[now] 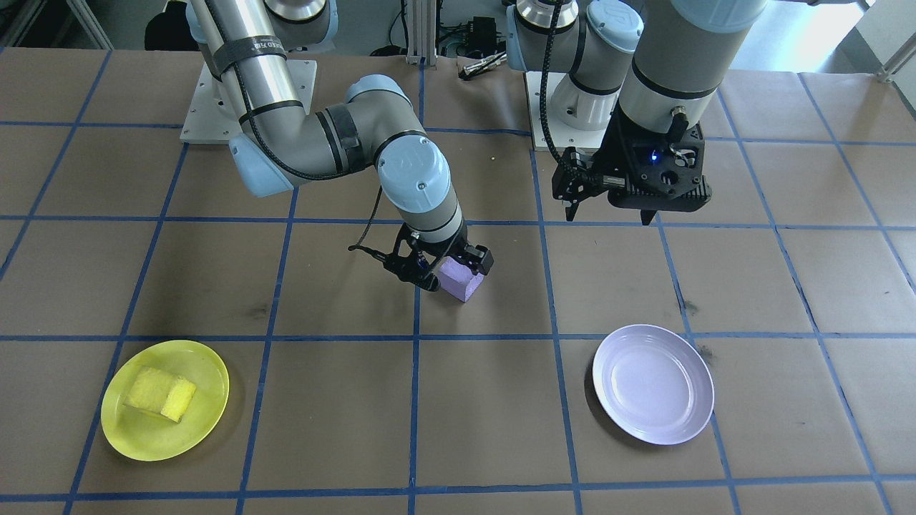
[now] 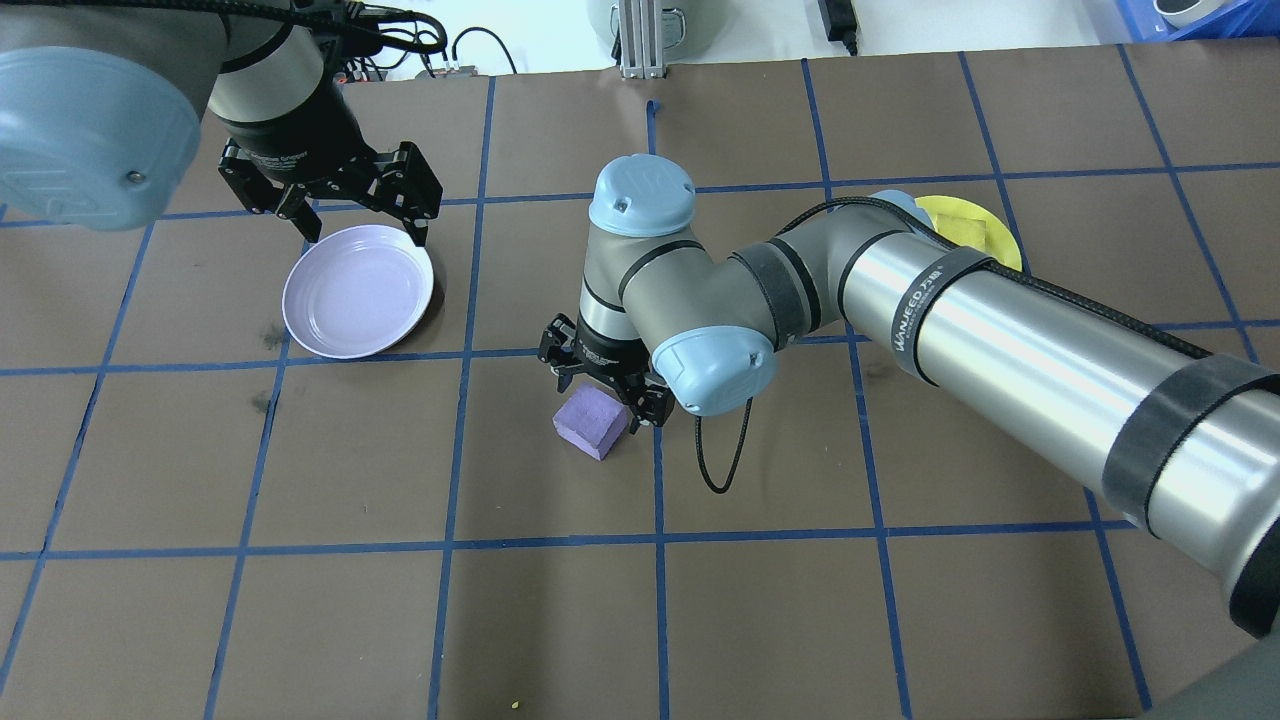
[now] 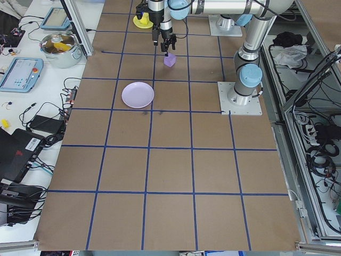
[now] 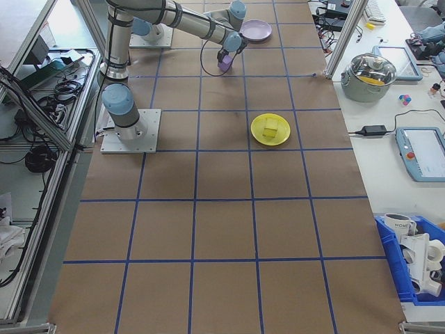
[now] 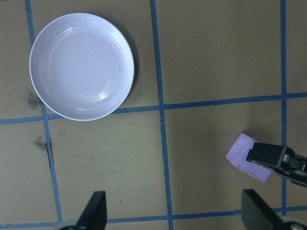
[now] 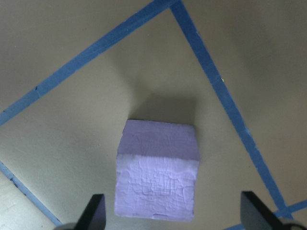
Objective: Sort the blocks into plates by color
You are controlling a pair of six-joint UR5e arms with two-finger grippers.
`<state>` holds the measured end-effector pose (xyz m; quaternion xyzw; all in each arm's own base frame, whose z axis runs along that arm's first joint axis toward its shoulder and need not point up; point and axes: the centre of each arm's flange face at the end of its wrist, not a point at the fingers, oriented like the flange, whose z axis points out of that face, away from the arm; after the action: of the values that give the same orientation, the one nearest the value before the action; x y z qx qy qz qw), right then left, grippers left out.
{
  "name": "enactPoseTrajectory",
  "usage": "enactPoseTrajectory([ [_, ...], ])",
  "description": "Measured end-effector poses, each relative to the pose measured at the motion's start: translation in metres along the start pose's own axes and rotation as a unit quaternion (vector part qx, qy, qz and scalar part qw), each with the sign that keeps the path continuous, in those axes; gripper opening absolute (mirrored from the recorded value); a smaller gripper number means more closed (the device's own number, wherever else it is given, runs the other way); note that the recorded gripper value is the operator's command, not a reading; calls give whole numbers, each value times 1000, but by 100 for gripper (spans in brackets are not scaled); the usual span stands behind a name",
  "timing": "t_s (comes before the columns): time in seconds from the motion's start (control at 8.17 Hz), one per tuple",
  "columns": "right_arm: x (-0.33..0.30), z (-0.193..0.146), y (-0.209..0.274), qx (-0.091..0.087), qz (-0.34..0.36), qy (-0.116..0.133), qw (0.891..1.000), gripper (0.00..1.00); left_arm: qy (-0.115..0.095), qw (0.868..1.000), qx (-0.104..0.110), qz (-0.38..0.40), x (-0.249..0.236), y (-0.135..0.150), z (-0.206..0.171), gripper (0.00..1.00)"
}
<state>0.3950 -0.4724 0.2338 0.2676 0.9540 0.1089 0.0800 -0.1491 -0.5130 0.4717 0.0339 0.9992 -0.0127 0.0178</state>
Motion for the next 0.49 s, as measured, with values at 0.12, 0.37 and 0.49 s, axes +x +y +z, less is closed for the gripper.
enactPoseTrajectory([
  [0.12,4,-10,-3,8,-10,0,1000,100,1,1000,-1,-3,2,1,1,100],
  [0.37,28,-47,-21,25,-38,18,999,100,6,1000,-3,6,4,-3,5,100],
  [0.49,51,-74,-36,24,-59,33,997,100,12,1000,-6,15,7,-4,8,100],
])
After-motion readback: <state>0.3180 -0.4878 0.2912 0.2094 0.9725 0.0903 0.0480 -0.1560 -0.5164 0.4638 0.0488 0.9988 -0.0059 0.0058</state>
